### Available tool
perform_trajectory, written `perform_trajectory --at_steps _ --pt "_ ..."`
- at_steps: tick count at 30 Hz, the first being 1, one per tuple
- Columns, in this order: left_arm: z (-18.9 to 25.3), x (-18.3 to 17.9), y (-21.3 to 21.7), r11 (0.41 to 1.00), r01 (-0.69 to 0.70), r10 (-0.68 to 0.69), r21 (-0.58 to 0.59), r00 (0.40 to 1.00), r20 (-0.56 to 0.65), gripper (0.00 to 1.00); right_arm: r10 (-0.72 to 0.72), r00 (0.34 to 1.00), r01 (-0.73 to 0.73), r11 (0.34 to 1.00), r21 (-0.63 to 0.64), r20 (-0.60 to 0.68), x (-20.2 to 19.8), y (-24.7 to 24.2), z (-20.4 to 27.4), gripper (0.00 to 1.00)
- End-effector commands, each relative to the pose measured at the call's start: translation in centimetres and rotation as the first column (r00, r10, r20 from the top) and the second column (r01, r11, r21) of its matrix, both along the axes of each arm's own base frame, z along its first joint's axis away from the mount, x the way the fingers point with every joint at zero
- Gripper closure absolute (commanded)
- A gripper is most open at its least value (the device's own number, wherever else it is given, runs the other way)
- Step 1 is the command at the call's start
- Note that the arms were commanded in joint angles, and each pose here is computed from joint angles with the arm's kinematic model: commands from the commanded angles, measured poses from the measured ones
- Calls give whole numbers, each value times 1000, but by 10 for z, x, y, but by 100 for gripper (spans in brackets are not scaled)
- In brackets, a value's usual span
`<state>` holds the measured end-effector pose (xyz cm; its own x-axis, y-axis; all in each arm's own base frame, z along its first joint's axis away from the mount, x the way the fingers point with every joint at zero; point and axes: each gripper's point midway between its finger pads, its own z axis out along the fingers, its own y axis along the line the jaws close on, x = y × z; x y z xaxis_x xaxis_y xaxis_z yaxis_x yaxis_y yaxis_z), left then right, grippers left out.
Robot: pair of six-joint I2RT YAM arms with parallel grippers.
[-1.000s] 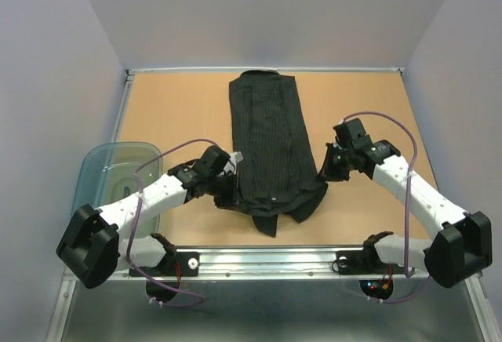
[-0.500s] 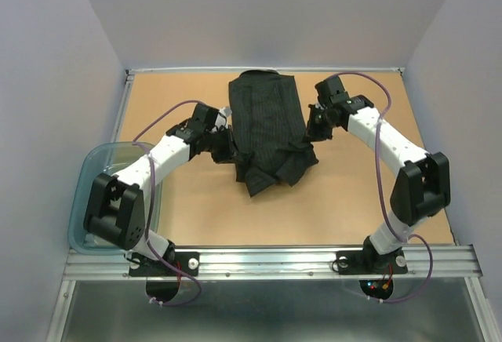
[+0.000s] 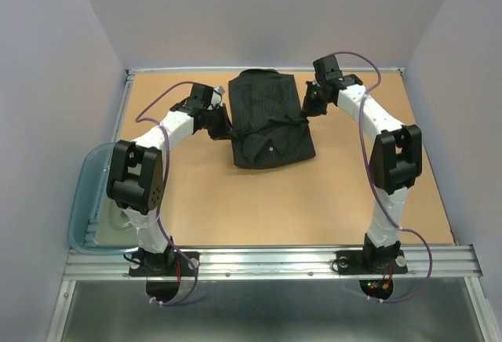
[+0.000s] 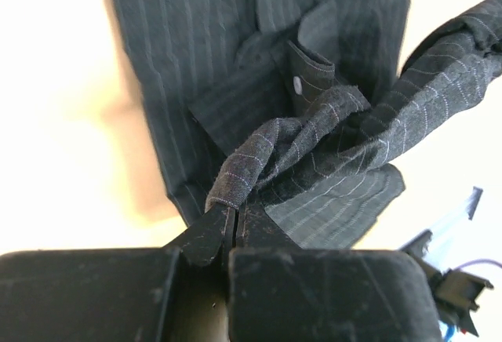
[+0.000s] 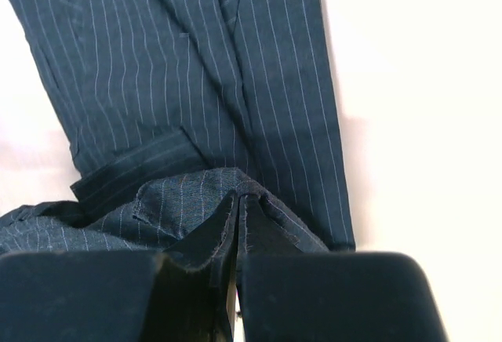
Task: Fold and stack the long sleeve shirts
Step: Fold the shirt
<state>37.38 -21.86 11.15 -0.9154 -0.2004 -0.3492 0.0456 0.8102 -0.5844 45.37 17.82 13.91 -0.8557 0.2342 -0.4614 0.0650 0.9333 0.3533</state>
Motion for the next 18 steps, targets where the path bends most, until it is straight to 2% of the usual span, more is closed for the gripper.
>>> perform_trajectory --at_steps 1,9,18 --pt "20 29 1 1000 2 -2 6 994 113 100 -3 992 1 1000 13 123 40 0 25 99" --pt "13 61 5 999 -11 5 38 986 166 100 11 988 -13 1000 12 155 64 5 19 99" --pt "36 94 -1 999 3 -13 34 958 287 100 -18 978 14 1000 19 207 86 6 28 99"
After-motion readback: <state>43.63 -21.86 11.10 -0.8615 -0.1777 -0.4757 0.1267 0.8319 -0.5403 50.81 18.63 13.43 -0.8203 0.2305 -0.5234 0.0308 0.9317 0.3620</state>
